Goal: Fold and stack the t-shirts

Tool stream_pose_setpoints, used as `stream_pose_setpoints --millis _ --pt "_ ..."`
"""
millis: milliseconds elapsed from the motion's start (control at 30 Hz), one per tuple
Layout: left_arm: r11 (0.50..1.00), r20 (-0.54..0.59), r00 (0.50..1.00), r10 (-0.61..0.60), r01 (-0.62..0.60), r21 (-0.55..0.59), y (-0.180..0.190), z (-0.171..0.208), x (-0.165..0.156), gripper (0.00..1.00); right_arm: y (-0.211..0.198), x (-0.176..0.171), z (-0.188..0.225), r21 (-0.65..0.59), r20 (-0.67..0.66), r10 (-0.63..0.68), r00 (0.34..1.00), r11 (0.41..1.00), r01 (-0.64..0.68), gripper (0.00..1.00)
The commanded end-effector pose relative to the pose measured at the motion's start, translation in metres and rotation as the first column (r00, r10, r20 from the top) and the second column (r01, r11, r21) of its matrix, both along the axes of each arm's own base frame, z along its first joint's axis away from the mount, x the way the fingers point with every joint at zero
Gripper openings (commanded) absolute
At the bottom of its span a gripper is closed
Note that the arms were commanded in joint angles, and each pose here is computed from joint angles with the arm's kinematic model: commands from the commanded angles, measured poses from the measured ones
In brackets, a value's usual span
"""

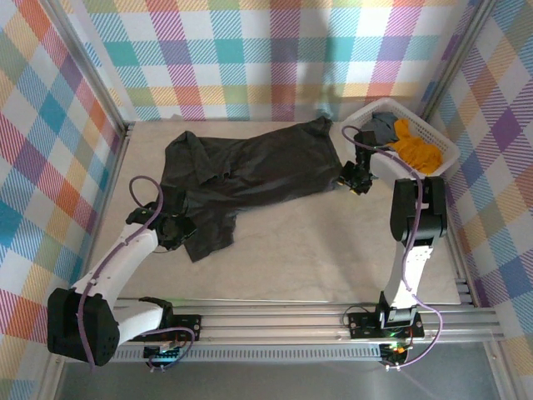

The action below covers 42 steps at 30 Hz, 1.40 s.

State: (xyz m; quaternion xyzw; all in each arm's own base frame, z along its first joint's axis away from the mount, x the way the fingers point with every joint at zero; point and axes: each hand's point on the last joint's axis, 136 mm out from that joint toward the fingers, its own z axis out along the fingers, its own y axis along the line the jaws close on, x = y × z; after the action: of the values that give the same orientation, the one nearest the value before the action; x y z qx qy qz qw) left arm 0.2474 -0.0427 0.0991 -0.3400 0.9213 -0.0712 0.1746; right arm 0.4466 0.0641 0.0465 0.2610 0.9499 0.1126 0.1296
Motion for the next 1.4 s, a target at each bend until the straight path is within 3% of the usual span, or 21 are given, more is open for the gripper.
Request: stream_pose_setpoints --millis 0,367,933,1167,1367 --pt "1.0 -0.025 1.0 -0.014 0.014 0.002 0.003 -0.001 -0.008 0.3 0.002 0.02 0.004 0.028 0.032 -0.03 0.999 0.999 0.029 0.4" --pt "1.0 -0.018 1.0 -0.016 0.016 -0.001 0.003 0.001 -0.008 0.3 -0.003 0.035 -0.012 -0.01 0.002 -0.009 1.0 1.0 0.009 0.38" --pt "1.0 -0.001 1.0 -0.017 0.017 -0.003 0.003 0.008 -0.007 0.29 -0.005 0.024 -0.028 -0.088 -0.058 0.021 0.998 0.996 -0.026 0.38" --pt "1.0 0.007 1.0 -0.017 0.017 0.014 0.007 0.015 -0.008 0.3 0.012 0.031 -0.029 -0.032 -0.026 0.017 1.0 0.999 -0.018 0.29" --pt "0.999 0.007 0.999 0.031 -0.031 -0.014 0.019 0.018 -0.006 0.3 0.019 0.036 -0.006 -0.001 0.033 -0.027 0.999 1.0 0.027 0.11"
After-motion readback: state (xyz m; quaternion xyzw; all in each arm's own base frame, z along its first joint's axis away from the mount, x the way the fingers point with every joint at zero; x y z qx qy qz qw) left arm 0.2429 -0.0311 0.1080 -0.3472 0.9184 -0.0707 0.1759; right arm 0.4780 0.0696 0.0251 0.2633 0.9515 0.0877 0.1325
